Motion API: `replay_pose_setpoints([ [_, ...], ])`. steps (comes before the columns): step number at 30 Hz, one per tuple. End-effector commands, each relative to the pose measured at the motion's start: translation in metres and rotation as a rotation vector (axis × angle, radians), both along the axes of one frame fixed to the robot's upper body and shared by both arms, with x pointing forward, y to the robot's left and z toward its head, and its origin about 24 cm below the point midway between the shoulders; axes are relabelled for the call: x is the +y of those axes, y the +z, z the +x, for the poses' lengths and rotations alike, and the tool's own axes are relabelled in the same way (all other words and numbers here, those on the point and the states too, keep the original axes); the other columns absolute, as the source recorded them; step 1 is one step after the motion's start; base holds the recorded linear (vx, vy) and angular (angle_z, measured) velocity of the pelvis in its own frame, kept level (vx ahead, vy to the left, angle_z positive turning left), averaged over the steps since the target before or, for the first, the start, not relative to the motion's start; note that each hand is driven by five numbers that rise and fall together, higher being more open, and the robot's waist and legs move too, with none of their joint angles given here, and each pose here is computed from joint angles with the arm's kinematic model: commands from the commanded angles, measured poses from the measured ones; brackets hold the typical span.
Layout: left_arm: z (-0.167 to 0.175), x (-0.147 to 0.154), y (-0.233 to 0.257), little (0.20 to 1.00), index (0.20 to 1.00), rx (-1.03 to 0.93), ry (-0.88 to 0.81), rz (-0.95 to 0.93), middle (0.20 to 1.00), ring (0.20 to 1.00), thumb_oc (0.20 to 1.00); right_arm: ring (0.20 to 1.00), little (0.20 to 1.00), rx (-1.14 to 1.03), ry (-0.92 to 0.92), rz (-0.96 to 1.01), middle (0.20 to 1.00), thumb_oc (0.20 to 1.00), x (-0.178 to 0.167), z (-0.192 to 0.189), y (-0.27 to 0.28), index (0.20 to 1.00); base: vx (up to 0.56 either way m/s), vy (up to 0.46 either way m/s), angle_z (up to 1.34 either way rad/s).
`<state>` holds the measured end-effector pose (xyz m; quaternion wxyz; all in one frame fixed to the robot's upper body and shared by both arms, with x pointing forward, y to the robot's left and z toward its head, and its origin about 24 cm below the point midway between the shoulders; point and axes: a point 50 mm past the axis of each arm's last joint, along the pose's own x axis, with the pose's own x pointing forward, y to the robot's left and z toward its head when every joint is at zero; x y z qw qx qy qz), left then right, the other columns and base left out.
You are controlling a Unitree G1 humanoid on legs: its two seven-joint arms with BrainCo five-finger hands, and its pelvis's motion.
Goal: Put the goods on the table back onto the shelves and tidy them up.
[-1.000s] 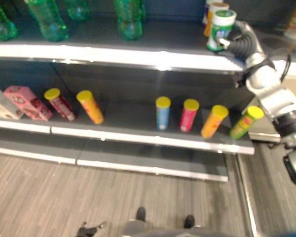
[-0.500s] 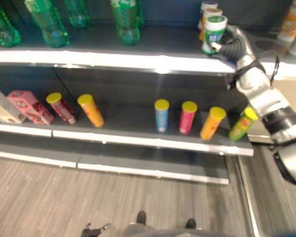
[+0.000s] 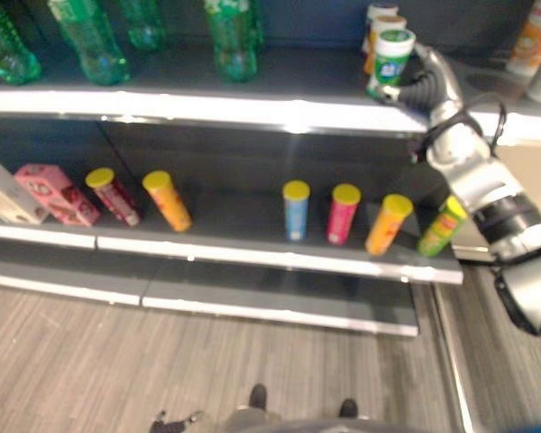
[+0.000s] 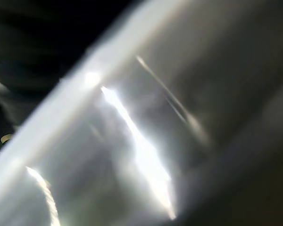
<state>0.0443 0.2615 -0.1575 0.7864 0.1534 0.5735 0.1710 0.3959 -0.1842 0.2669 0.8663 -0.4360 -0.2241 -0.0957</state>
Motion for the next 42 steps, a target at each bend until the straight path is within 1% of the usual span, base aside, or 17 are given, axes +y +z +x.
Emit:
replay_pose_setpoints([
  [1,0.015,0.015,0.006,1.0,1.0,-0.007,-0.037,0.064,1.0,1.0,1.0,1.0,1.0,-0.081,-0.031,-0.022,1.0,1.0,0.001,0.001,0.032,1.0,0.0,0.0,0.0],
  [7,0.015,0.014,0.006,1.0,1.0,-0.009,-0.033,0.063,1.0,1.0,1.0,1.0,1.0,-0.102,-0.021,-0.016,1.0,1.0,-0.002,-0.003,0.035,1.0,0.0,0.006,0.0],
  [13,0.013,0.014,0.005,1.0,1.0,-0.006,-0.018,0.058,1.0,1.0,1.0,1.0,1.0,-0.176,0.014,0.03,1.0,1.0,-0.009,-0.018,0.041,1.0,-0.01,0.022,0.0],
  [15,0.008,0.013,0.004,1.0,1.0,0.004,0.0,0.053,1.0,1.0,1.0,1.0,1.0,-0.311,0.074,0.126,1.0,1.0,-0.021,-0.045,0.052,1.0,-0.01,0.047,0.05],
  [17,0.007,0.013,0.004,1.0,1.0,0.011,-0.003,0.052,1.0,1.0,1.0,1.0,1.0,-0.344,0.081,0.162,1.0,1.0,-0.027,-0.052,0.054,1.0,0.0,0.03,0.09],
  [25,0.006,0.019,0.006,1.0,1.0,0.002,0.017,0.048,1.0,1.0,1.0,1.0,1.0,-0.399,0.139,0.31,1.0,1.0,-0.06,-0.079,0.056,1.0,0.0,0.012,0.0],
  [27,0.006,0.021,0.007,1.0,1.0,0.0,0.024,0.047,1.0,1.0,1.0,1.0,1.0,-0.405,0.148,0.335,1.0,1.0,-0.063,-0.082,0.055,1.0,0.0,0.0,0.0],
  [29,0.007,0.021,0.007,1.0,1.0,-0.002,0.024,0.048,1.0,1.0,1.0,1.0,1.0,-0.416,0.146,0.336,1.0,1.0,-0.065,-0.084,0.057,1.0,0.0,0.0,0.0],
  [36,0.011,0.018,0.006,1.0,1.0,-0.02,0.05,0.043,1.0,1.0,1.0,1.0,1.0,-0.61,0.151,0.37,1.0,1.0,-0.077,-0.122,0.061,1.0,0.0,0.003,0.0],
  [40,0.015,0.015,0.006,1.0,1.0,-0.039,0.039,0.033,1.0,1.0,1.0,1.0,1.0,-0.67,0.156,0.352,1.0,1.0,-0.082,-0.148,0.05,1.0,0.01,-0.008,-0.06],
  [42,0.017,0.016,0.007,1.0,1.0,-0.046,0.03,0.033,1.0,1.0,1.0,1.0,1.0,-0.683,0.156,0.347,1.0,1.0,-0.084,-0.156,0.048,1.0,-0.01,-0.035,-0.09],
])
